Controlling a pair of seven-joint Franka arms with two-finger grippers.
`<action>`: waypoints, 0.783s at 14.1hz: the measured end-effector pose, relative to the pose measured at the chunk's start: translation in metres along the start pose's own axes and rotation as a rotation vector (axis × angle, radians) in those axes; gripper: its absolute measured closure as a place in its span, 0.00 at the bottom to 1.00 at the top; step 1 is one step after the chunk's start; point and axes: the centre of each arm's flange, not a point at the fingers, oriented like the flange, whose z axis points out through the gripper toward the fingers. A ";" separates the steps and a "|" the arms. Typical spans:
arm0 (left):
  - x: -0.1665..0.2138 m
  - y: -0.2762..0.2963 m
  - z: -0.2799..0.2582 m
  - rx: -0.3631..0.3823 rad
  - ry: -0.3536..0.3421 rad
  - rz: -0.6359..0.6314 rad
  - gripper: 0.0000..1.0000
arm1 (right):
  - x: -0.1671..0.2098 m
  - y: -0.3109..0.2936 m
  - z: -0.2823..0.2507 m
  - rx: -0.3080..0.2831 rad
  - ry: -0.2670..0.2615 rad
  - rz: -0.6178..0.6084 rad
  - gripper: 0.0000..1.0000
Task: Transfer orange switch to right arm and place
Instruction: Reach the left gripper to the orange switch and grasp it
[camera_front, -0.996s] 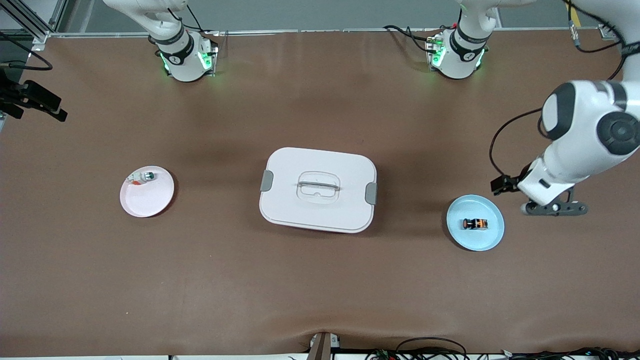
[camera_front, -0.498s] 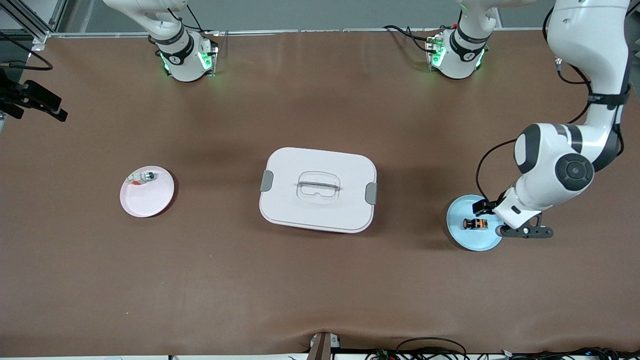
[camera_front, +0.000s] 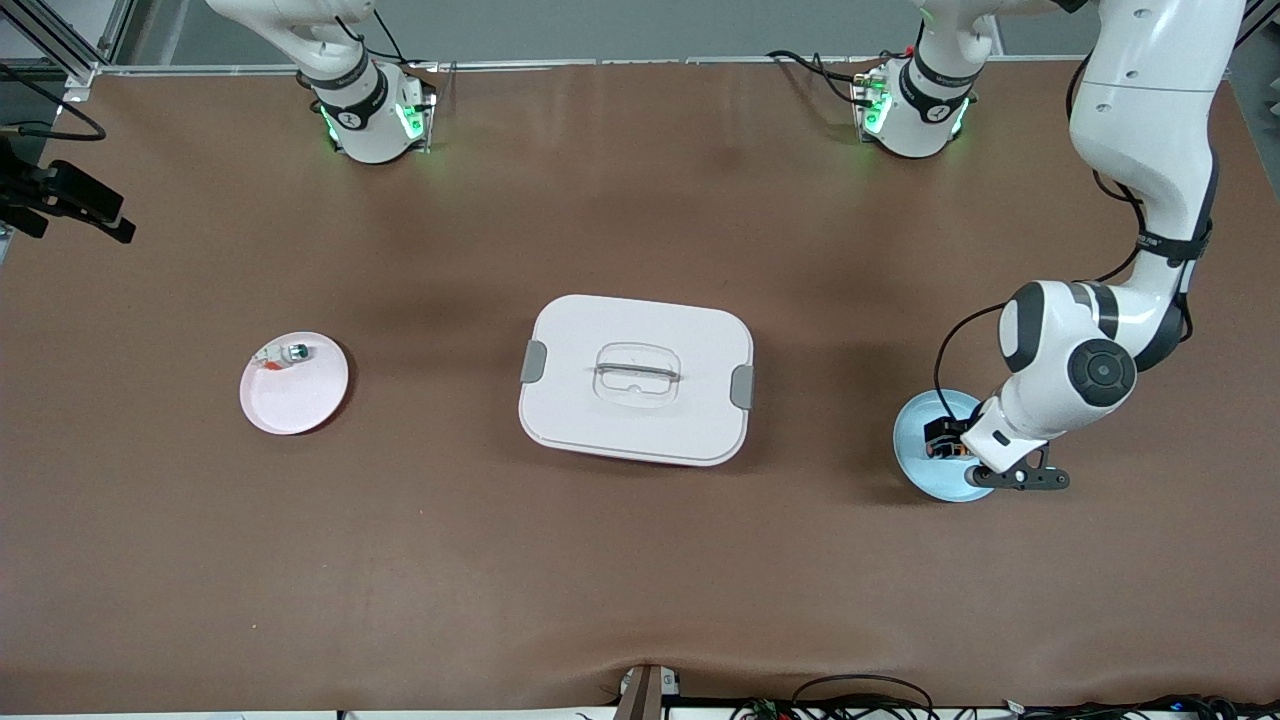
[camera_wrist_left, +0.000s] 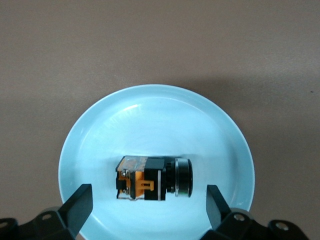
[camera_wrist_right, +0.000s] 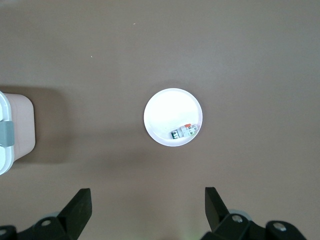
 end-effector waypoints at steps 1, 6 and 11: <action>0.000 0.000 0.005 -0.001 0.003 0.000 0.00 | 0.000 0.000 0.000 0.000 0.000 0.000 0.00; 0.001 -0.001 0.026 -0.007 0.023 -0.003 0.00 | 0.000 0.000 0.000 0.000 0.000 0.000 0.00; -0.001 -0.003 0.038 -0.008 0.015 -0.006 0.17 | 0.000 0.000 0.000 0.000 -0.001 0.000 0.00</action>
